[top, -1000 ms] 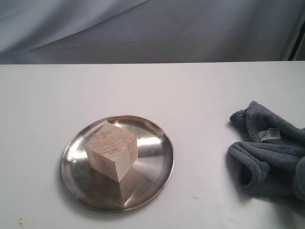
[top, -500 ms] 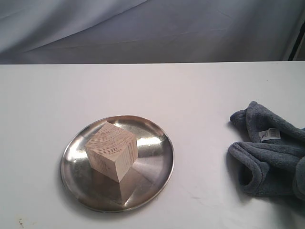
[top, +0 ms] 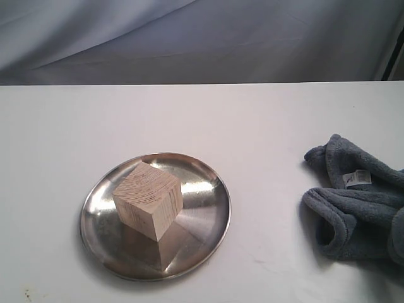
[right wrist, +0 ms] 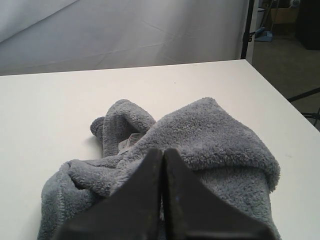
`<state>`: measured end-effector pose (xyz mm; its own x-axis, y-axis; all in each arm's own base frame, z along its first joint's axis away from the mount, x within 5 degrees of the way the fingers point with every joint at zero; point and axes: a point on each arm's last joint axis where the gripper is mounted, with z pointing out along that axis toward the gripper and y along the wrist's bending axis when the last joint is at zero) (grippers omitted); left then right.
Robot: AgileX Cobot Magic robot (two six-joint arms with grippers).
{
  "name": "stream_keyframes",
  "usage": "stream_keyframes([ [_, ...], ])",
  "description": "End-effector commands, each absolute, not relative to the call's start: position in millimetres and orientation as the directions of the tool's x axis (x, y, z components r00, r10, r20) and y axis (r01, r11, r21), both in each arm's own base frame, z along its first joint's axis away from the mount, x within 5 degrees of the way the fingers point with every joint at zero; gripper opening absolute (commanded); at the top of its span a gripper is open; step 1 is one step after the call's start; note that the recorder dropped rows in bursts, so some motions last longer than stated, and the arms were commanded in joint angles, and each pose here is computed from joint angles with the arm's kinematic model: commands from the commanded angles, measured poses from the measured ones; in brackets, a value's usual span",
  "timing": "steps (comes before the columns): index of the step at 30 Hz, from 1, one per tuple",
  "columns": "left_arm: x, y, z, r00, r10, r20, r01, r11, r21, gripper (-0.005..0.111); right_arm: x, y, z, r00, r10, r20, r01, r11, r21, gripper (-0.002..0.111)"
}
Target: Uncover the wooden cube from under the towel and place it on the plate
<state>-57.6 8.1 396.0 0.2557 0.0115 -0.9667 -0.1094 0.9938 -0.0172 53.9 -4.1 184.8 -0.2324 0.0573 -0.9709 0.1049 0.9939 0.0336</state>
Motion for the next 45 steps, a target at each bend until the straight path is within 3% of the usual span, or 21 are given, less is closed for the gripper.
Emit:
stream_keyframes([
  [1, -41, 8, 385, 0.266, 0.027, -0.964, -0.103, 0.995, -0.001, 0.0, 54, -4, 184, -0.231, 0.056, -0.971, 0.102, 0.994, 0.033, 0.0],
  [16, 9, 6, 323, 0.124, 0.019, -0.992, -0.083, 0.996, 0.009, 0.0, 54, -4, 184, -0.231, 0.056, -0.971, 0.102, 0.994, 0.033, 0.0],
  [33, 44, -1, 267, 0.341, -0.031, -0.939, 0.019, 0.999, -0.026, 0.0, 54, -4, 184, -0.231, 0.056, -0.971, 0.102, 0.994, 0.033, 0.0],
  [45, 55, -1, 222, 0.187, -0.033, -0.982, 0.01, 0.999, -0.031, 0.0, 54, -4, 184, -0.231, 0.056, -0.971, 0.102, 0.994, 0.033, 0.0],
])
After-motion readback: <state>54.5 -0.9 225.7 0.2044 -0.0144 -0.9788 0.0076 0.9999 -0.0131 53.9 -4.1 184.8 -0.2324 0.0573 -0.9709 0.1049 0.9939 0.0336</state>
